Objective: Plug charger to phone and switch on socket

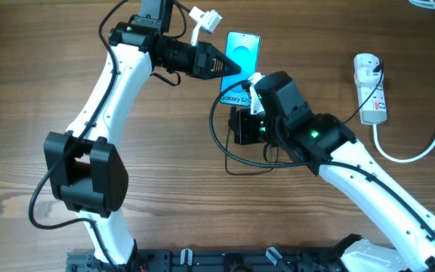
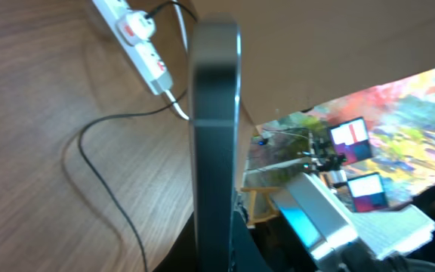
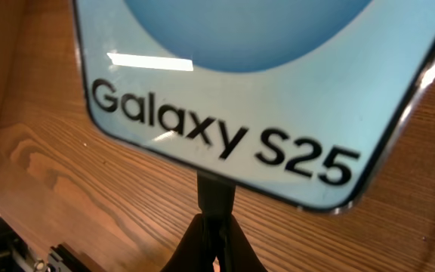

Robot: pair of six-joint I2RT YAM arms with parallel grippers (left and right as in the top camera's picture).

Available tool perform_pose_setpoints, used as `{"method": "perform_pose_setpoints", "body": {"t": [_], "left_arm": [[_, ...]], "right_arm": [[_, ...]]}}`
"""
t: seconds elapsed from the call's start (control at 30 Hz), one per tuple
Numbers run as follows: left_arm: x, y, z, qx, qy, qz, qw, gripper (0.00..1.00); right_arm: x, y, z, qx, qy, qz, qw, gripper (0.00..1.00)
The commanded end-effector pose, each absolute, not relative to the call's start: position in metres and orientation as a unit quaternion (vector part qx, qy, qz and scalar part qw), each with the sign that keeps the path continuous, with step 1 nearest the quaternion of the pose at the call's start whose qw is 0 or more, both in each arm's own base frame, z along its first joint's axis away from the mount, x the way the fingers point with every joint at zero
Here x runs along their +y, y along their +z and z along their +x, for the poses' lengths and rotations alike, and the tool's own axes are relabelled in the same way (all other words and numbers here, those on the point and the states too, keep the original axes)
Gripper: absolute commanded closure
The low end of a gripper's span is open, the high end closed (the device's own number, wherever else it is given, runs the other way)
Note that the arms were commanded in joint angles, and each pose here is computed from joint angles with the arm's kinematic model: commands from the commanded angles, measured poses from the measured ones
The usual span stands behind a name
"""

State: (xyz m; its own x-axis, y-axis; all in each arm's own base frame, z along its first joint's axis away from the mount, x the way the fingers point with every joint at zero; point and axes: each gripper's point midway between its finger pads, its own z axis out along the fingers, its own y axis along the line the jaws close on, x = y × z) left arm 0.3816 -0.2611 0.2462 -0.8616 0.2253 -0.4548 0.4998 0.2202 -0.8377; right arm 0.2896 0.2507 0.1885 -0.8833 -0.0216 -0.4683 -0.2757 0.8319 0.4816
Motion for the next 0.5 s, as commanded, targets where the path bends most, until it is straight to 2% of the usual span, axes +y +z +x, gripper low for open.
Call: {"method": "perform_pose_setpoints", "body": {"t": [0.0,0.47], "left_arm": [[-0.2604,0.2532,0.3849,0.771,-0.565,0.255,0.147,0.96],[-0.2623,0.2603,0.3807,0.756,-0.584,0.258,0.143,0.96]], "right_arm": [[0.2539,0.1917,0.2904,0.927,0.288,-0.082,0.225,0.96],[0.2537,0.1919,0.2912,0.927,0.287,-0.081,0.227,0.95]]}}
